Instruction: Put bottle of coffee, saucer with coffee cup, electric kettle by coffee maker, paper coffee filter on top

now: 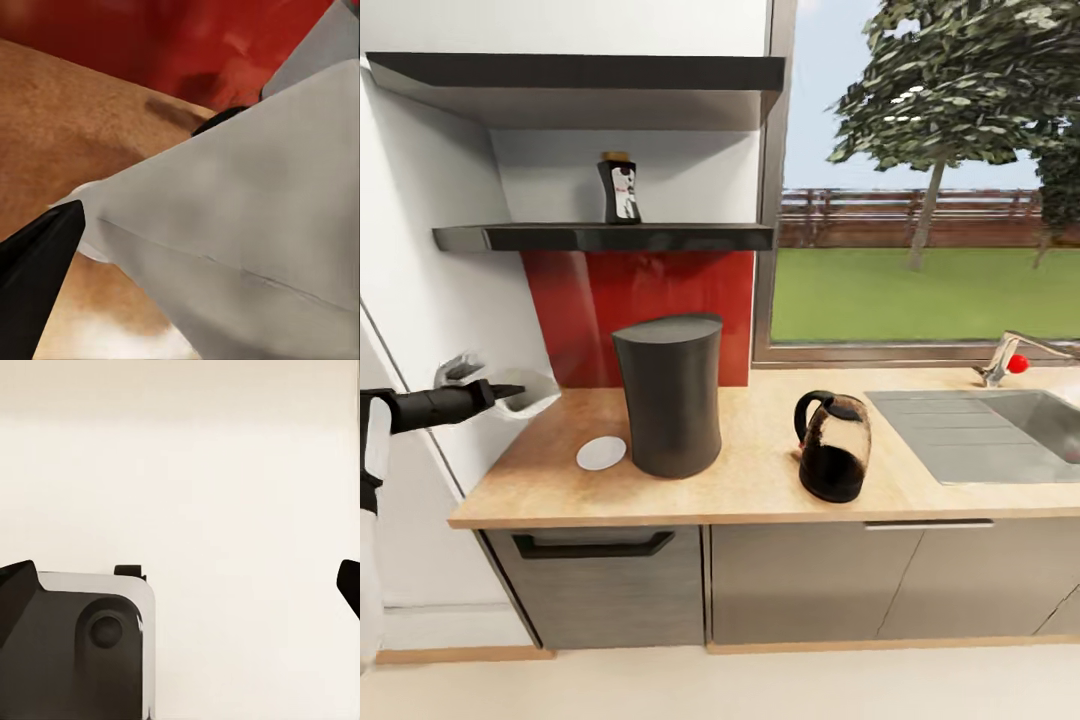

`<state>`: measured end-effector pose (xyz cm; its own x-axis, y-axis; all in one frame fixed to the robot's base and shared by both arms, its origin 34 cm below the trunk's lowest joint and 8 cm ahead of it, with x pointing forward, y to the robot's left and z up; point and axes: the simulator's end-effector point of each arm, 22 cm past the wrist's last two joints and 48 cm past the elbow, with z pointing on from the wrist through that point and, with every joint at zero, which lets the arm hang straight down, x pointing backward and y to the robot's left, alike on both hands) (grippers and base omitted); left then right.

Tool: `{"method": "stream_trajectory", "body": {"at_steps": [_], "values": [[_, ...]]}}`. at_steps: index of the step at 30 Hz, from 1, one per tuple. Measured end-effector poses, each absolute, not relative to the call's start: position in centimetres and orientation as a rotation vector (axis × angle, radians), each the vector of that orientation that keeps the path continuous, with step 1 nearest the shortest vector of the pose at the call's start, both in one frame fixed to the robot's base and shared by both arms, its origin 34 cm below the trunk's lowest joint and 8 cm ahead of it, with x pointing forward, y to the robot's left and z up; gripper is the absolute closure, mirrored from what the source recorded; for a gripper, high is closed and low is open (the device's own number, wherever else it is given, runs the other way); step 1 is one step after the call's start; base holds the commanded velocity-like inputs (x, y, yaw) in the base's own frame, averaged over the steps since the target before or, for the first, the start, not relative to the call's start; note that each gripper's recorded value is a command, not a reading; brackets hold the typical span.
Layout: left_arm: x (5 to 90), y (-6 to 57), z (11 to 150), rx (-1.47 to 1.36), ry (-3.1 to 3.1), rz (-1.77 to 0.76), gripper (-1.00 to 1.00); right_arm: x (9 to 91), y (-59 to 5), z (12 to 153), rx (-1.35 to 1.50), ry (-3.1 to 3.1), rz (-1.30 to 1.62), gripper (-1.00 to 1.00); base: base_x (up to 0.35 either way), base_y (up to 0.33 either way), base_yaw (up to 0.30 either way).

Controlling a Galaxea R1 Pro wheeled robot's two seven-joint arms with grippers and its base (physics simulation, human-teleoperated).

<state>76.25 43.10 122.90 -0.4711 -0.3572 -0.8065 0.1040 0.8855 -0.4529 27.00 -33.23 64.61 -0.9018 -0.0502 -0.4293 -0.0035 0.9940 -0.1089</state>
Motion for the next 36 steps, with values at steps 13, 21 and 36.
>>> {"method": "stream_trajectory", "body": {"at_steps": [13, 21, 36], "values": [[78.2, 53.6, 124.3, -0.834, 1.810, -0.565, 1.00, 27.2, -33.2, 64.7, -0.034, 2.686, -0.145, -1.00, 0.000, 0.000, -0.054], [81.1, 47.7, 125.8, -0.922, 1.736, -0.779, 1.00, 27.3, -33.2, 64.7, -0.034, 2.684, -0.145, -1.00, 0.000, 0.000, 0.000], [84.0, 41.8, 131.2, -0.953, 1.661, -0.923, 1.00, 27.2, -33.2, 64.7, -0.035, 2.687, -0.145, -1.00, 0.000, 0.000, -0.007]]}}
